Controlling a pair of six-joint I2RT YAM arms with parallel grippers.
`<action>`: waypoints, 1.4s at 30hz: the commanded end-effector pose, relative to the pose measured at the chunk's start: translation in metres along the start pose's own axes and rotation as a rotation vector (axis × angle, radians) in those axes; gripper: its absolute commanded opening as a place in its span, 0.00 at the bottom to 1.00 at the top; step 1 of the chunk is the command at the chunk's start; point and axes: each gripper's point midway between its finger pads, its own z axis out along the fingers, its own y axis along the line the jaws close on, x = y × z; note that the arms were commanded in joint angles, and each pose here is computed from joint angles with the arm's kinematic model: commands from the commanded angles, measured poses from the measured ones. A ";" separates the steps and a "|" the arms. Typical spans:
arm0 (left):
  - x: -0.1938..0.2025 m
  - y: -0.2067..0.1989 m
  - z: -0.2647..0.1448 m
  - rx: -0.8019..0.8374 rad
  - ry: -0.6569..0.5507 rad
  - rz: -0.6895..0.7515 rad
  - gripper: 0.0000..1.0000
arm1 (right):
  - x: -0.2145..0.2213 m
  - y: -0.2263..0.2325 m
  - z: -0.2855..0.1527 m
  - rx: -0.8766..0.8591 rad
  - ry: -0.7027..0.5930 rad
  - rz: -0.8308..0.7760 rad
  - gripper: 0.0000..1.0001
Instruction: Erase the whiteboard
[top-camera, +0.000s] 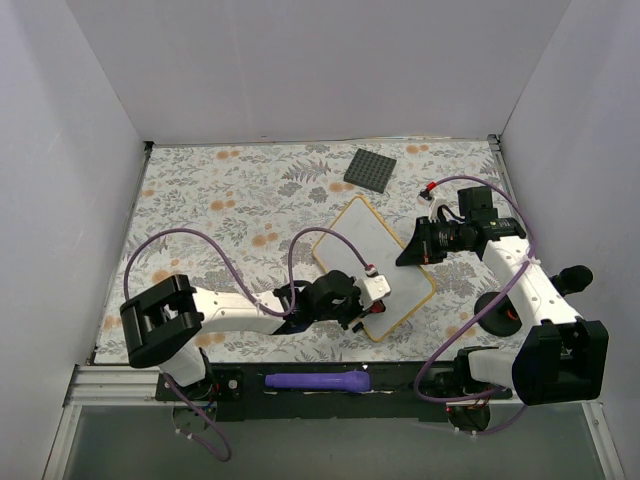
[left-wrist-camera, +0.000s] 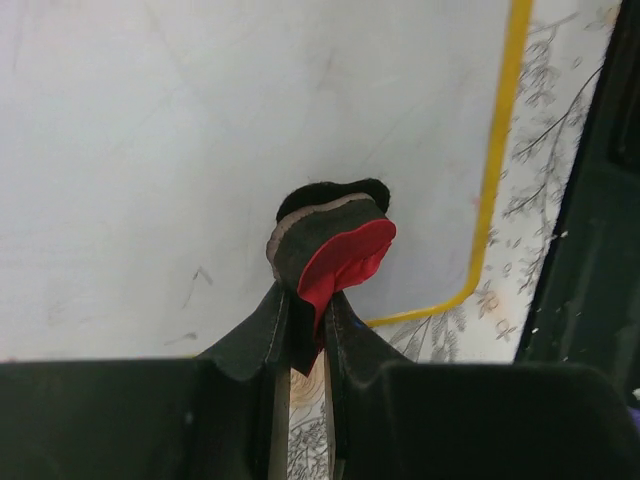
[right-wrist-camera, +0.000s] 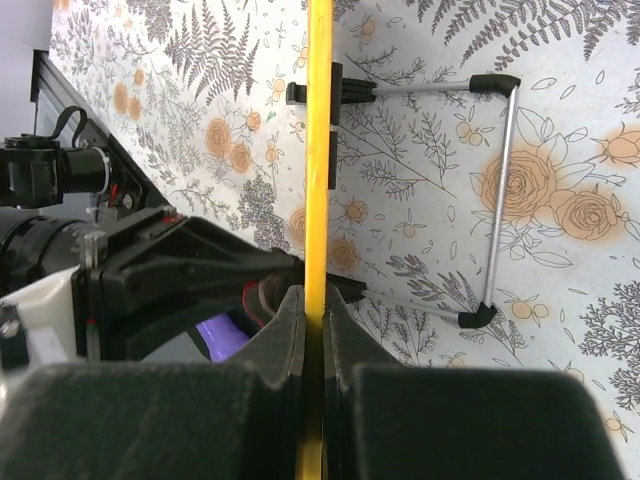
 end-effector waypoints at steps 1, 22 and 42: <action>-0.042 -0.007 -0.002 0.029 -0.039 -0.060 0.00 | 0.011 0.013 0.000 -0.060 0.035 -0.009 0.01; -0.134 0.068 -0.076 0.020 -0.110 -0.074 0.00 | -0.086 0.080 -0.071 -0.004 -0.257 -0.340 0.78; -0.191 0.072 -0.075 0.059 -0.164 -0.068 0.00 | -0.088 0.121 -0.049 -0.189 -0.220 -0.327 0.82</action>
